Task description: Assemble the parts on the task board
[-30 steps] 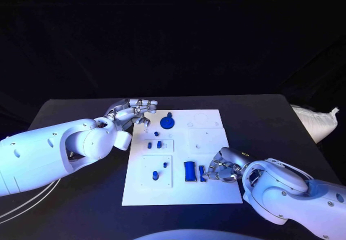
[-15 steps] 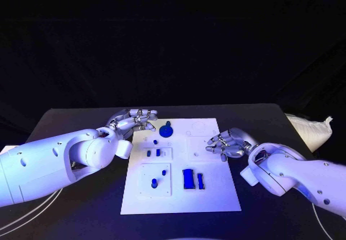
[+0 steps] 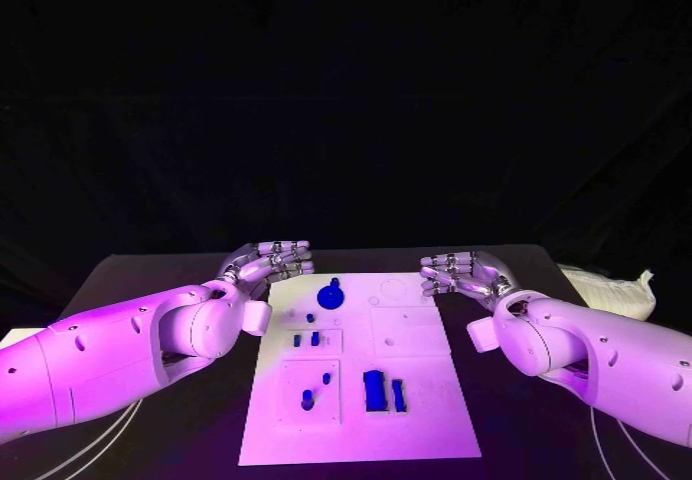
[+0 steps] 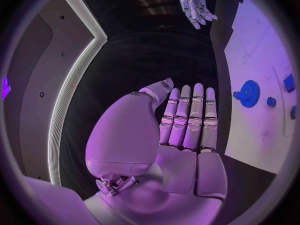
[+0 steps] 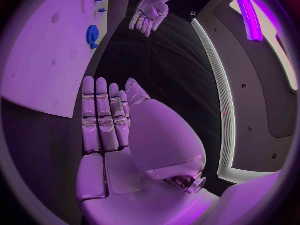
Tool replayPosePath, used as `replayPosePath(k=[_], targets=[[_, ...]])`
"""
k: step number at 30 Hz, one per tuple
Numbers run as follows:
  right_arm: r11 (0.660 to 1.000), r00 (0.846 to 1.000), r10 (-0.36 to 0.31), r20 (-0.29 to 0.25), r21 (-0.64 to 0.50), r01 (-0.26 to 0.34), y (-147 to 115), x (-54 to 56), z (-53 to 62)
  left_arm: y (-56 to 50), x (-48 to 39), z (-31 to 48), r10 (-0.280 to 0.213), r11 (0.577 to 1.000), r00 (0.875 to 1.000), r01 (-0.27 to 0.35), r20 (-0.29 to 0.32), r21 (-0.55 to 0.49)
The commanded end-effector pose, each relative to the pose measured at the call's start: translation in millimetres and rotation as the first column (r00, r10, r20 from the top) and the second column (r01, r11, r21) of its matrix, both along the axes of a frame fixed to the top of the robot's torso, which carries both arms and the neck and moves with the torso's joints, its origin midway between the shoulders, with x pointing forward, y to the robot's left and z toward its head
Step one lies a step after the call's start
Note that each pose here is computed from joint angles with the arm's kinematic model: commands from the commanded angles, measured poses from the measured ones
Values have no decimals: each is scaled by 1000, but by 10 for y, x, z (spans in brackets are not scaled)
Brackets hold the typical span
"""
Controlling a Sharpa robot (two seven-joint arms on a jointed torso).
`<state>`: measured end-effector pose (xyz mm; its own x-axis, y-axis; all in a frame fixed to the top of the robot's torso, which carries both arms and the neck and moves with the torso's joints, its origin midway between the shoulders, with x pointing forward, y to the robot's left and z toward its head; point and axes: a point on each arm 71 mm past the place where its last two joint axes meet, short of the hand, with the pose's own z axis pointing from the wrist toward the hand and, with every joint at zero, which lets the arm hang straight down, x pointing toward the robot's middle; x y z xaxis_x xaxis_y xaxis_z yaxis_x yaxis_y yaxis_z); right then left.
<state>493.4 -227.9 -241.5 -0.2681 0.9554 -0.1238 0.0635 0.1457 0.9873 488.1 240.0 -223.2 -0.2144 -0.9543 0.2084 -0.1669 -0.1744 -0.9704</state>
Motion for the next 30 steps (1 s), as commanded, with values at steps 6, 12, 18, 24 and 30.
replayPosePath(k=[6, 12, 18, 24, 30], targets=[[999, 1000, 0, 23, 42, -1, 17, 65, -5, -13, 19, -51, 32, 999, 999, -32, 5, -3], [998, 999, -26, 33, 59, 24, 56, 34, 17, -58, -3, -53, 49, 999, 999, -49, 16, 14], [989, 993, -108, 54, 106, 102, 170, -75, 79, -195, -76, -53, 101, 992, 993, -104, 55, 67], [970, 977, -205, 62, 145, 194, 296, -230, 144, -371, -186, -33, 164, 975, 979, -179, 119, 131], [959, 967, -249, 60, 154, 237, 351, -310, 171, -462, -253, -13, 195, 962, 968, -220, 158, 161]])
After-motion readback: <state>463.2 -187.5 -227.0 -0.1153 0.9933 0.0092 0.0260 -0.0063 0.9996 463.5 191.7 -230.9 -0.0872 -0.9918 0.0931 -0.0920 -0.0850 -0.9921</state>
